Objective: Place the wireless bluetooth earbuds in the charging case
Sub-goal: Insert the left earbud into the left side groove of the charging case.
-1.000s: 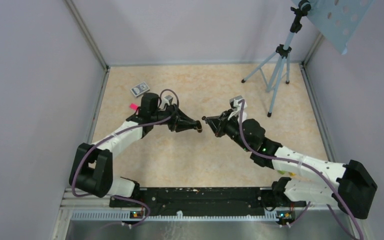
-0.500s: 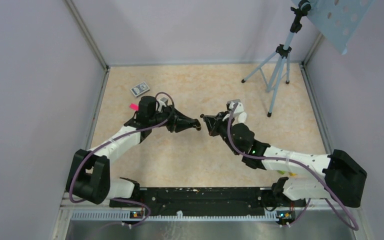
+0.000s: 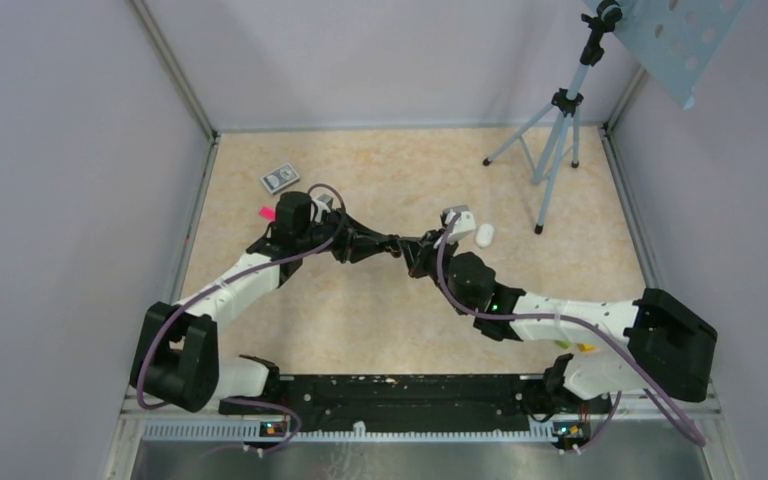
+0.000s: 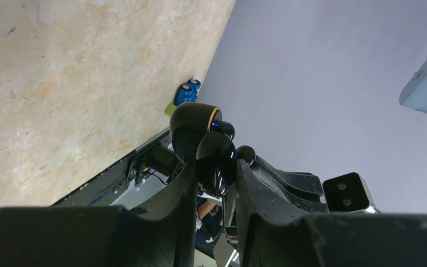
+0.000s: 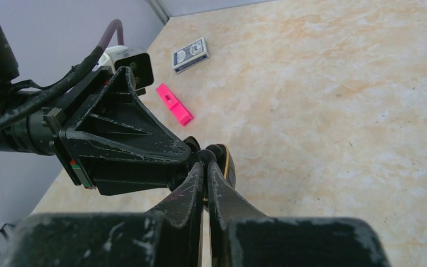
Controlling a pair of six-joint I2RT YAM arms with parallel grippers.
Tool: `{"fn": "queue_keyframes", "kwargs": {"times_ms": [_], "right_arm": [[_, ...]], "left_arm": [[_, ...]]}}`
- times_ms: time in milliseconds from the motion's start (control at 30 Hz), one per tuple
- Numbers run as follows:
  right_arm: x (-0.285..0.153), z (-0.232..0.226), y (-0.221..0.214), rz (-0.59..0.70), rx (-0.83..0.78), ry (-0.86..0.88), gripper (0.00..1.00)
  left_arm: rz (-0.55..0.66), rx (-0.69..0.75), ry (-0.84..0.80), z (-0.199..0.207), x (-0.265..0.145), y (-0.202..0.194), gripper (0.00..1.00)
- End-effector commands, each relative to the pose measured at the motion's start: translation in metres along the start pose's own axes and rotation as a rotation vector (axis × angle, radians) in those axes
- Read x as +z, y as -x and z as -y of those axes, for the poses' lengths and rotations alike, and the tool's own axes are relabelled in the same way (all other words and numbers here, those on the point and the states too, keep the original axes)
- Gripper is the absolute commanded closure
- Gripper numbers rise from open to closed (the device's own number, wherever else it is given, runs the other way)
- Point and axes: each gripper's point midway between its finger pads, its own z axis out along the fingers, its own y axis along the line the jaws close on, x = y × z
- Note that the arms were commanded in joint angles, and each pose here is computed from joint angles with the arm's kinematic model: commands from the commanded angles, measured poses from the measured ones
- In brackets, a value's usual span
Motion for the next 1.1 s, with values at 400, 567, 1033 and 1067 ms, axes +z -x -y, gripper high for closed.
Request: {"fn": "queue_keyframes", "kwargs": {"times_ms": [400, 567, 1033, 1067], "right_arm": [[0.013, -0.023, 0.03, 0.113, 0.05, 0.034, 1.0], [0.009, -0.015, 0.025, 0.108, 0.052, 0.01, 1.0], [-0.023, 0.003, 0.03, -0.082, 0.251, 0.103, 0.7], [-0.026, 0.002, 0.029, -0.122, 0.281, 0.131, 0.69]], "left_arm": [[0.018, 0.031, -0.05, 0.018, -0.006, -0.003, 1.0], [0.024, 0.025, -0.045, 0.015, -0.007, -0.003, 1.0], [-0.087, 0.146, -0.029, 0.0, -0.001, -0.013, 1.0], [-0.093, 0.157, -0.025, -0.001, -0.001, -0.013, 1.0]]}}
